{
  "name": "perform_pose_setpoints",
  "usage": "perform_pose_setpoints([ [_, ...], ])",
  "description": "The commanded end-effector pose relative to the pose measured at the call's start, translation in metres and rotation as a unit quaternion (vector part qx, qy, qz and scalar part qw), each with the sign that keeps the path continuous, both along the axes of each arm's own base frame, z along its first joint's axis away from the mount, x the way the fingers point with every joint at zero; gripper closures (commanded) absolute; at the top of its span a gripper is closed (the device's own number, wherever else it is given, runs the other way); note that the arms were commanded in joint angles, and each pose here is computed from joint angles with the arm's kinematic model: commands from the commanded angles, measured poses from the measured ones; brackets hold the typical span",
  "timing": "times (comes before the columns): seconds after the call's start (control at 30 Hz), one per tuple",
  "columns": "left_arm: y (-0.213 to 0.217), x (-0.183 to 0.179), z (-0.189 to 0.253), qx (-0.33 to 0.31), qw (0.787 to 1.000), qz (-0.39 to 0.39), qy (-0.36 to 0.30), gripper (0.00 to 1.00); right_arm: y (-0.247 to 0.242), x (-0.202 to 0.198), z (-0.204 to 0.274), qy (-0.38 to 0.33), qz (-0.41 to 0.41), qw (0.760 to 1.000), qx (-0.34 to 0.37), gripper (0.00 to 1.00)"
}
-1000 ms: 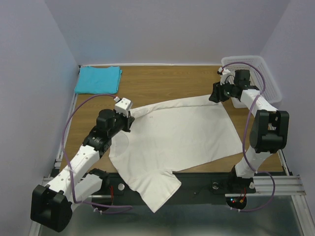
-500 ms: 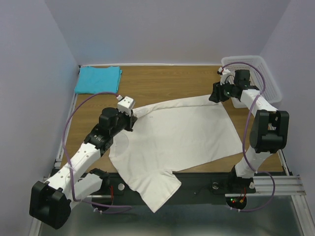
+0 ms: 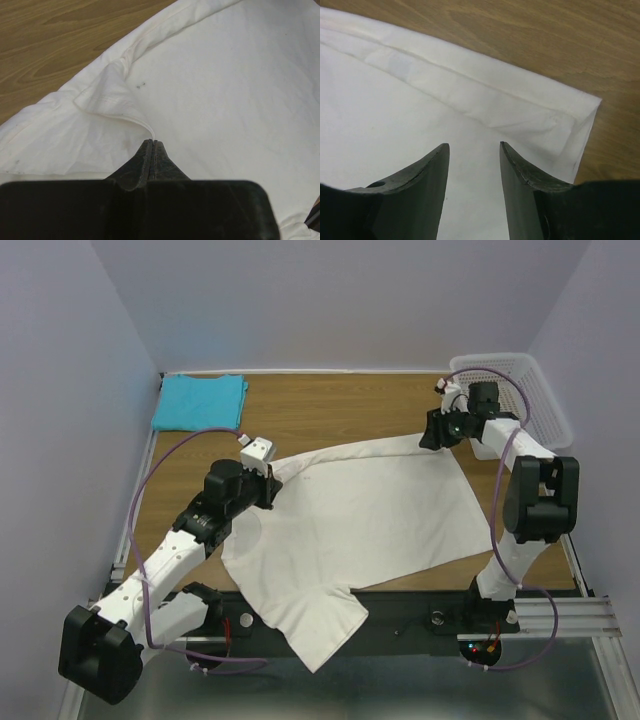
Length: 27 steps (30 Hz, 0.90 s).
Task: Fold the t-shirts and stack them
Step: Fold the tshirt
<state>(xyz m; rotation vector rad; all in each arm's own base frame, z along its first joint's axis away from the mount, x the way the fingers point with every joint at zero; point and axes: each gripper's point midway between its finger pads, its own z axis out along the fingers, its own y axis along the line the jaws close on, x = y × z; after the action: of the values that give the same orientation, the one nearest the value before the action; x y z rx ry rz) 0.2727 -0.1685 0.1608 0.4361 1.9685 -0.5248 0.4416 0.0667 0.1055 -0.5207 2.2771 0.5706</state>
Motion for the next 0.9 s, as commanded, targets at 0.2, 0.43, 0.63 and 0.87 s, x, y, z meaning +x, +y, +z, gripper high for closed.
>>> perform_pose_setpoints([
  [0.2,-0.005,0.007,0.026,-0.023,0.999,0.004,-0.027,1.00,-0.039,0.052,-0.002,-0.014,-0.101,0.990,-0.092,0.50],
  [0.43,-0.005,0.006,0.028,-0.025,0.999,0.002,-0.029,1.00,-0.051,0.059,-0.025,0.005,-0.119,0.986,-0.119,0.51],
  [0.63,-0.006,0.005,0.026,-0.025,0.999,0.001,-0.029,1.00,-0.054,0.065,-0.033,0.011,-0.126,0.984,-0.126,0.53],
  [0.87,-0.005,0.006,0.025,-0.025,0.999,0.002,-0.030,1.00,-0.050,0.072,-0.031,0.009,-0.127,0.985,-0.113,0.60],
])
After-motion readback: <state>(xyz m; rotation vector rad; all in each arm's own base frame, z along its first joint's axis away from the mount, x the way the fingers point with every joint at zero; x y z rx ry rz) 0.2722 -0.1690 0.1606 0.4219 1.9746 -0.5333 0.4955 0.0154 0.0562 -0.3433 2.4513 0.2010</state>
